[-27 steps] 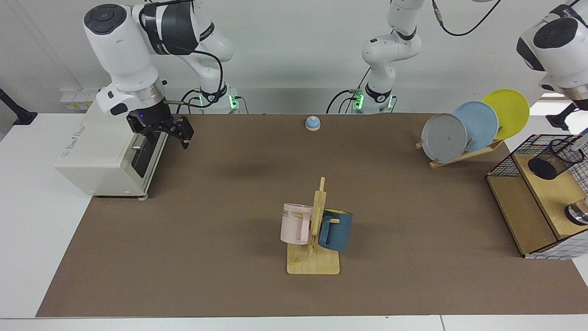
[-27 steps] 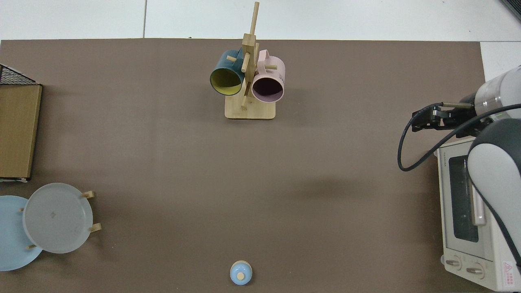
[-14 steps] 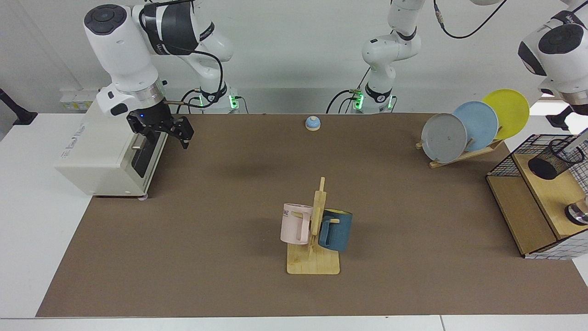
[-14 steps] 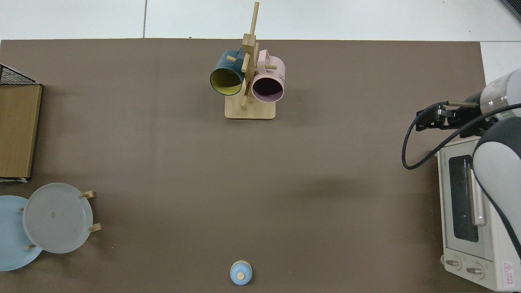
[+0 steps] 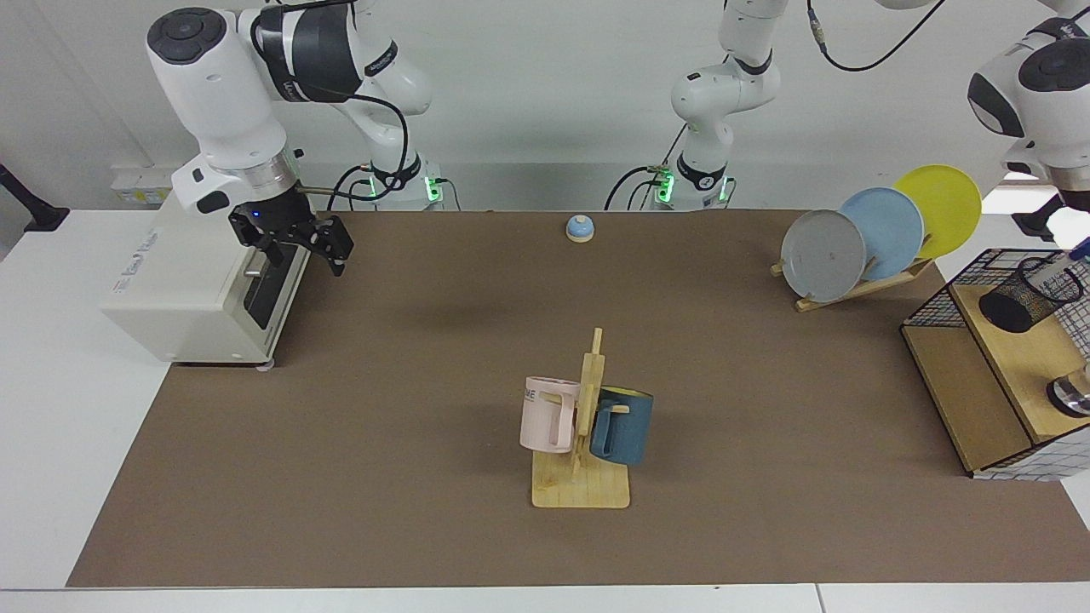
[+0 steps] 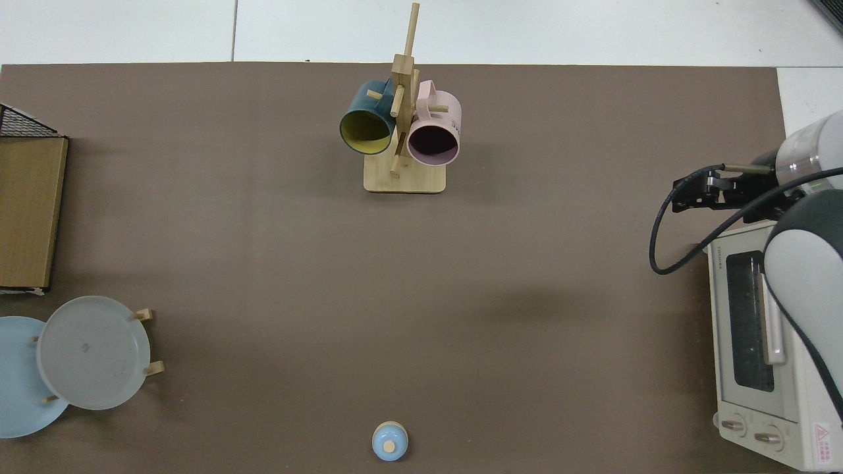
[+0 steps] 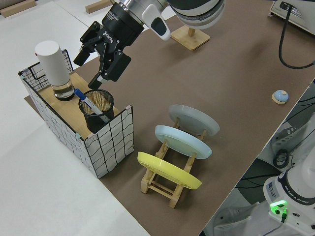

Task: Put markers into pen holder

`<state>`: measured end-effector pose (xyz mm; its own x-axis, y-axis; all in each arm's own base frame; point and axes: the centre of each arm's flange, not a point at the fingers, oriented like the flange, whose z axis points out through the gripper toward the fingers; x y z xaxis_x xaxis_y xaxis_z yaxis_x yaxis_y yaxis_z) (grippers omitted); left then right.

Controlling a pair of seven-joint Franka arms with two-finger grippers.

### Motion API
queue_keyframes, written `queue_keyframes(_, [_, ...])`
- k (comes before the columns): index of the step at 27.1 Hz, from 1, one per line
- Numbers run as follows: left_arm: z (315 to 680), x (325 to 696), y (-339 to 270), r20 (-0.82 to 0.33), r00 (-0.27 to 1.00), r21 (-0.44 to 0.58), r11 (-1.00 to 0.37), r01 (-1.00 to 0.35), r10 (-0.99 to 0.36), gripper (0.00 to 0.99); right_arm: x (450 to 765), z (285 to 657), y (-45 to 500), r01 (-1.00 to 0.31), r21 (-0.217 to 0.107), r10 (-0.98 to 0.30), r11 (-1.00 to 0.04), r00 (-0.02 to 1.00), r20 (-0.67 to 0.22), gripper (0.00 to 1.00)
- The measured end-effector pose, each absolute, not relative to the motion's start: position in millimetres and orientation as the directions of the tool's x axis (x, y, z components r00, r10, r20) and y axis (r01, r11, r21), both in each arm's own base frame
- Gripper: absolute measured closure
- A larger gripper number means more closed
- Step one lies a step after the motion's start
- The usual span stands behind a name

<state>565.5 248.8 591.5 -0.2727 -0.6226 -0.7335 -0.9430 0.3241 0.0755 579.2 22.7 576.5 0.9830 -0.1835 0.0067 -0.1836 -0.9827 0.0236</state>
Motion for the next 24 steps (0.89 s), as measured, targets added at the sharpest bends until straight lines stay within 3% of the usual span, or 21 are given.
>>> queue_keyframes(4, [605.5, 571.2, 227.8, -0.731, -0.246, 0.063, 0.296, -0.953, -0.636, 0.000, 579.2, 576.1, 22.8, -0.183, 0.024, -0.183, -0.983, 0.983, 0.006, 0.00])
queue_keyframes(14, [602.6, 580.3, 155.2, -0.658, 0.021, -0.101, 0.061, -0.993, -0.753, 0.000, 579.1, 576.0, 22.6, -0.184, 0.024, -0.184, -0.983, 0.983, 0.005, 0.00])
queue_keyframes(24, [598.3, 565.4, 129.9, -0.478, 0.374, -0.215, -0.307, -0.927, -0.795, 0.000, 569.1, 576.8, 21.2, -0.150, 0.041, -0.153, -0.988, 0.985, -0.075, 0.00])
